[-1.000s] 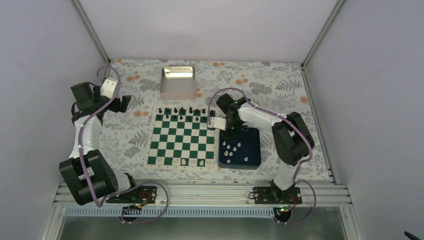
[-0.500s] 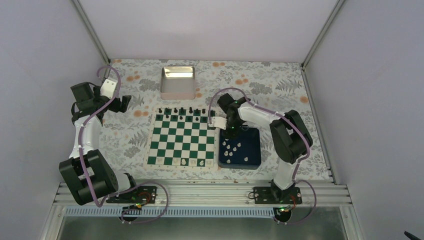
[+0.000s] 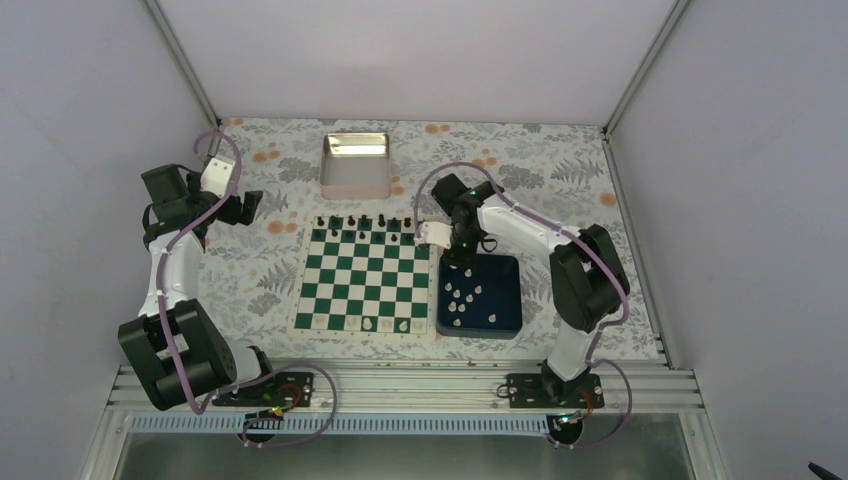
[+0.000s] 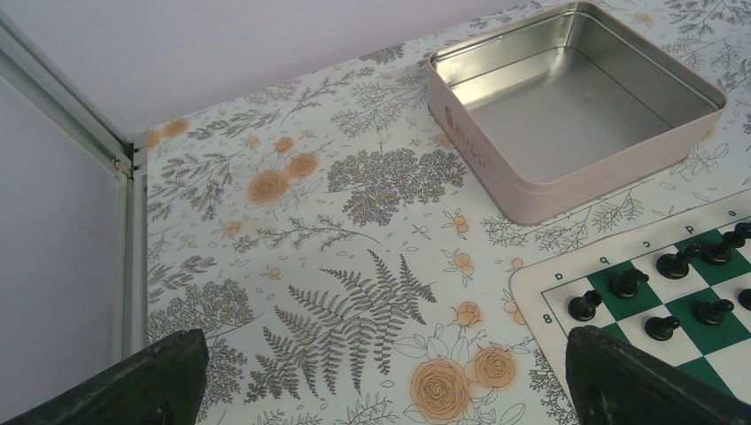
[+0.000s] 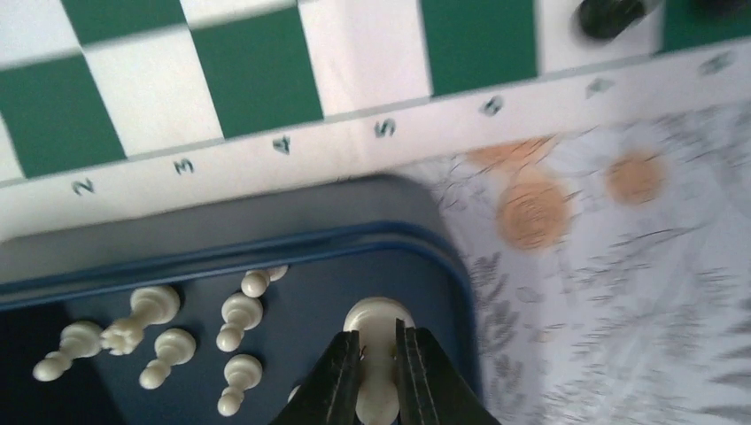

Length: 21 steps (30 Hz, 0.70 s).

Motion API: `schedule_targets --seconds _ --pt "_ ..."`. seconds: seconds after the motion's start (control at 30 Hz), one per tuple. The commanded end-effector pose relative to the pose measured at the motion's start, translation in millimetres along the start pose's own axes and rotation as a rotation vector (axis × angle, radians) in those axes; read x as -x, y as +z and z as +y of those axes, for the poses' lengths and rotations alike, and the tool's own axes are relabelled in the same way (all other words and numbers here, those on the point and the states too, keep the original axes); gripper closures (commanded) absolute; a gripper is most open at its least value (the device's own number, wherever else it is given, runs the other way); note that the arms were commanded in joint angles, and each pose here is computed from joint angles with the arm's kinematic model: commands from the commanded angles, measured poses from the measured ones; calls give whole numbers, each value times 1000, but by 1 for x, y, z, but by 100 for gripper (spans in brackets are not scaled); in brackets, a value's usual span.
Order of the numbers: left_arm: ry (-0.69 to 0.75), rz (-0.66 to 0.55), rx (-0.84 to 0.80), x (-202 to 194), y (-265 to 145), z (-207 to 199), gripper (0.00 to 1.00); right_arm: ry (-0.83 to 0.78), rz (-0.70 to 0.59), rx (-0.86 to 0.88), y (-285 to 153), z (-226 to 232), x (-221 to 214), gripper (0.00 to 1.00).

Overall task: Set up the chess pieces on the board
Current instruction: Pick up the chess piece from the storage box, then place the chess piece on the chessboard.

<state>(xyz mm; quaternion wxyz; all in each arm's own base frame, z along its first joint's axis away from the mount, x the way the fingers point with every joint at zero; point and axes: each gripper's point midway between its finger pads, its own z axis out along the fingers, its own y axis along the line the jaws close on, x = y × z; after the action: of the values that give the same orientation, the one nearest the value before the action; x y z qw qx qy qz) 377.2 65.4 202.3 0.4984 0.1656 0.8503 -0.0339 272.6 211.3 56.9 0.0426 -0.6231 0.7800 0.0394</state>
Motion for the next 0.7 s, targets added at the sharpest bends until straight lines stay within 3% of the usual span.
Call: schedule_targets --seconds 0.0,0.33,0.67 --pt "12 -35 -7 8 -2 -3 0 -49 -36 -99 -52 3 28 90" --pt "13 -41 -7 10 -2 -2 0 -305 -106 -153 -85 49 129 89" --pt "12 -46 -11 11 -4 -4 0 -592 -142 -59 -49 138 214 89"
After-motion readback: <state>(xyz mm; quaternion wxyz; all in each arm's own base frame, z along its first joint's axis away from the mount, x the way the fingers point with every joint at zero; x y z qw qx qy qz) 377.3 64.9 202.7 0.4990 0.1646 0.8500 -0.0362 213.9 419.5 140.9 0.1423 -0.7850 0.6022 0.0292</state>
